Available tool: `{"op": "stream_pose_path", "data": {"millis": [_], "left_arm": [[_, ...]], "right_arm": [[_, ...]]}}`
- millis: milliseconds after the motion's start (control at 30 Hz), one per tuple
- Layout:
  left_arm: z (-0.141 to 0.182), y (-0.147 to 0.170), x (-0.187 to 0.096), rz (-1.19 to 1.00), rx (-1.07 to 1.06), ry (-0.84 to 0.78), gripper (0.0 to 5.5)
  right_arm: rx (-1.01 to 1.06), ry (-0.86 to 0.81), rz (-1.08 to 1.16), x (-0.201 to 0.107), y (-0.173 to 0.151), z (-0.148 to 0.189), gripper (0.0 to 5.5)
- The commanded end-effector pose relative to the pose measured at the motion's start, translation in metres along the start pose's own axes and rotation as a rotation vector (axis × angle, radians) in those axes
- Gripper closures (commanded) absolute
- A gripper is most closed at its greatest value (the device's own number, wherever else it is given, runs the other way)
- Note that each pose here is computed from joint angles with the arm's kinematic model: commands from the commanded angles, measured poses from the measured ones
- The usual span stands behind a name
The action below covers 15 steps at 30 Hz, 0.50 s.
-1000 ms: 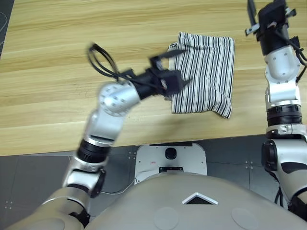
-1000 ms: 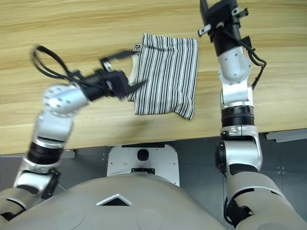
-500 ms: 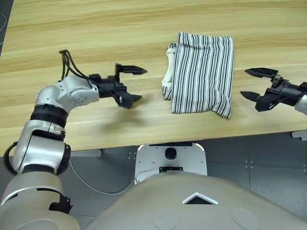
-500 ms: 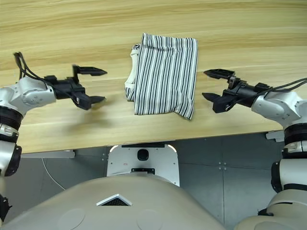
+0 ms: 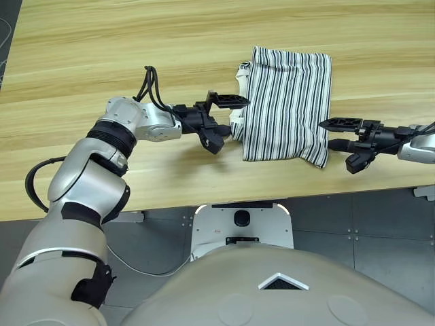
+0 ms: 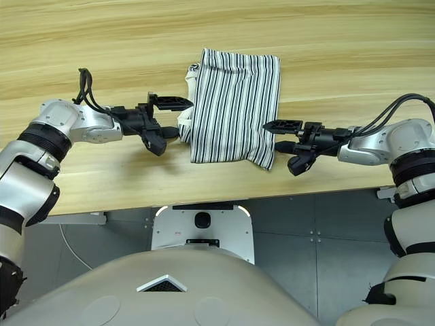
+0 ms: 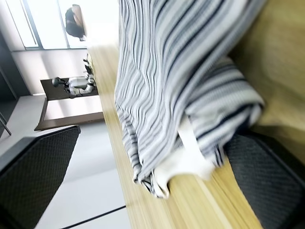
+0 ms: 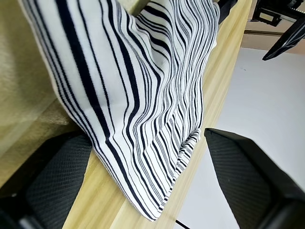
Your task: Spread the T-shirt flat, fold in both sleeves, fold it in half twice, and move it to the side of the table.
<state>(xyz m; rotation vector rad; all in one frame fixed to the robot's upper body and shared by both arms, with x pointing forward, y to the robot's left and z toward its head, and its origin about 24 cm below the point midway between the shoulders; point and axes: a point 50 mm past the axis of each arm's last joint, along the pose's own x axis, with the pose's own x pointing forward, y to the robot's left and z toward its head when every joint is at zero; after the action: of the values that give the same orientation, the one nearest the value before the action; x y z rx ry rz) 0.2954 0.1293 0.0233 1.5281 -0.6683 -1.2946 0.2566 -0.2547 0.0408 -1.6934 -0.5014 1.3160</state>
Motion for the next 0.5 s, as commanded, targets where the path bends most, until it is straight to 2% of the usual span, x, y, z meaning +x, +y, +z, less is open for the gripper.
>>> {"op": "stream_pose_path", "data": {"millis": [33,200,267,500], "left_arm": [[0.02,-0.03,0.012,-0.136,-0.009,-0.082,0.02],[0.028,-0.031,0.026,-0.157,-0.003,-0.128,0.02],[0.029,-0.034,0.027,-0.182,-0.011,-0.128,0.35],[0.025,-0.042,0.018,-0.225,-0.058,-0.099,1.73]], "right_arm": [[-0.003,-0.071,0.06,0.016,0.011,0.009,1.26],[-0.007,-0.128,0.041,0.033,0.012,0.017,1.26],[-0.005,-0.142,0.045,0.037,0.012,0.018,1.22],[0.039,-0.165,0.028,0.037,0.008,0.018,2.71]]}}
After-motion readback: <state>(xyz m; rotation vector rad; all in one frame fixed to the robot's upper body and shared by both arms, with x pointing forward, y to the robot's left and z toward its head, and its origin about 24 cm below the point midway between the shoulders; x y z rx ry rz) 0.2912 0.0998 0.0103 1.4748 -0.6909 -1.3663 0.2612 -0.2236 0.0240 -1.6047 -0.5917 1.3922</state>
